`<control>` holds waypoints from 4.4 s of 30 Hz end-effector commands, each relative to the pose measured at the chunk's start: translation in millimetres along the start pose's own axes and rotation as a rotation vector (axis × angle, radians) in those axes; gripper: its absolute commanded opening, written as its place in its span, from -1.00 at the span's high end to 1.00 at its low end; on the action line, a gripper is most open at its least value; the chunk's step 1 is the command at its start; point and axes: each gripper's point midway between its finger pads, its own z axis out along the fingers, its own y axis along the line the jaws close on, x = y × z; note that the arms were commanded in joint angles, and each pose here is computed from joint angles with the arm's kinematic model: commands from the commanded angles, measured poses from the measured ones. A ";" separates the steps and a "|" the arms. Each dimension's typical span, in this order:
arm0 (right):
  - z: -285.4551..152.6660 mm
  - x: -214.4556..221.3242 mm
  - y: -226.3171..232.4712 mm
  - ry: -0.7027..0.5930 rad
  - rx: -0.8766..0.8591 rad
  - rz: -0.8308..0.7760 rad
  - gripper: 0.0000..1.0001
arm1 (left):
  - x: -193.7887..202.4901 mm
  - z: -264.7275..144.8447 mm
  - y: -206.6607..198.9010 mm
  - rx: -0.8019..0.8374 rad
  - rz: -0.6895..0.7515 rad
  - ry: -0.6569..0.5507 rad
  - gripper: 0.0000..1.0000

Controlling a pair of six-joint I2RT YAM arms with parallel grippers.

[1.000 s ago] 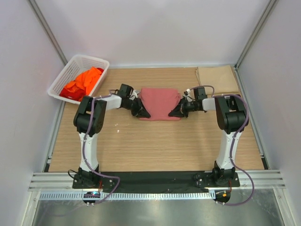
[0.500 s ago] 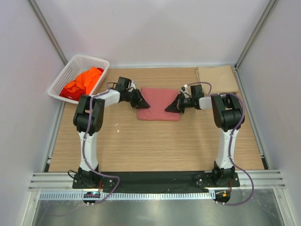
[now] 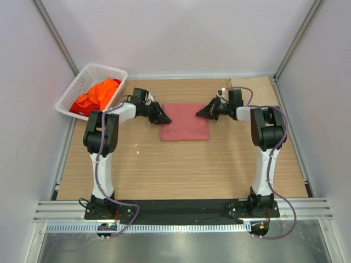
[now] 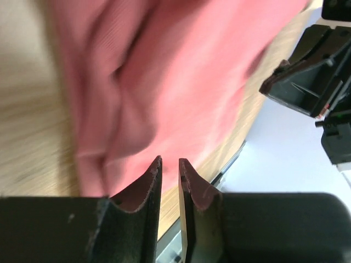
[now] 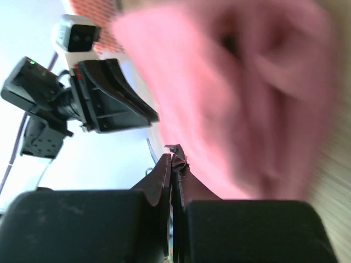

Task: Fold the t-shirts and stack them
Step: Fold the tshirt, then neatly place the folded tshirt to the corner

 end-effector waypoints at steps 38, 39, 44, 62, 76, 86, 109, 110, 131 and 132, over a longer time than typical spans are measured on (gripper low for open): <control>-16.5 -101.4 -32.0 -0.412 0.206 -0.080 0.95 | -96.1 35.3 19.8 0.050 -0.096 -0.250 0.67; -21.7 -103.3 -25.2 -0.404 0.229 -0.084 0.94 | -97.0 33.5 16.0 0.056 -0.090 -0.251 0.67; -34.9 -108.5 -6.4 -0.347 0.293 -0.137 0.95 | -100.5 18.8 -8.2 0.082 -0.075 -0.265 0.67; 7.7 14.6 43.5 -0.043 0.100 -0.104 0.69 | -63.2 3.1 -17.3 0.082 -0.029 -0.162 0.55; -43.3 2.1 -18.2 -0.047 0.389 -0.160 0.50 | -37.8 -18.1 34.5 -0.236 0.091 -0.078 0.47; -46.9 -32.8 7.6 -0.029 0.481 -0.308 -0.28 | -25.4 -72.6 -47.6 -0.135 0.200 -0.145 0.07; 18.3 -54.3 -22.9 0.076 0.595 -0.569 -0.74 | 55.2 -121.0 -37.1 -0.122 0.190 -0.152 0.03; 21.3 -50.9 -26.0 0.081 0.605 -0.569 -0.69 | 56.1 -121.2 -36.8 -0.120 0.190 -0.151 0.03; 29.9 -35.7 -13.7 0.072 0.743 -0.602 0.97 | 69.9 -134.0 -29.5 -0.111 0.168 -0.155 0.00; 22.3 -38.9 3.2 0.045 0.745 -0.626 0.96 | 70.1 -134.7 -29.3 -0.112 0.166 -0.155 0.00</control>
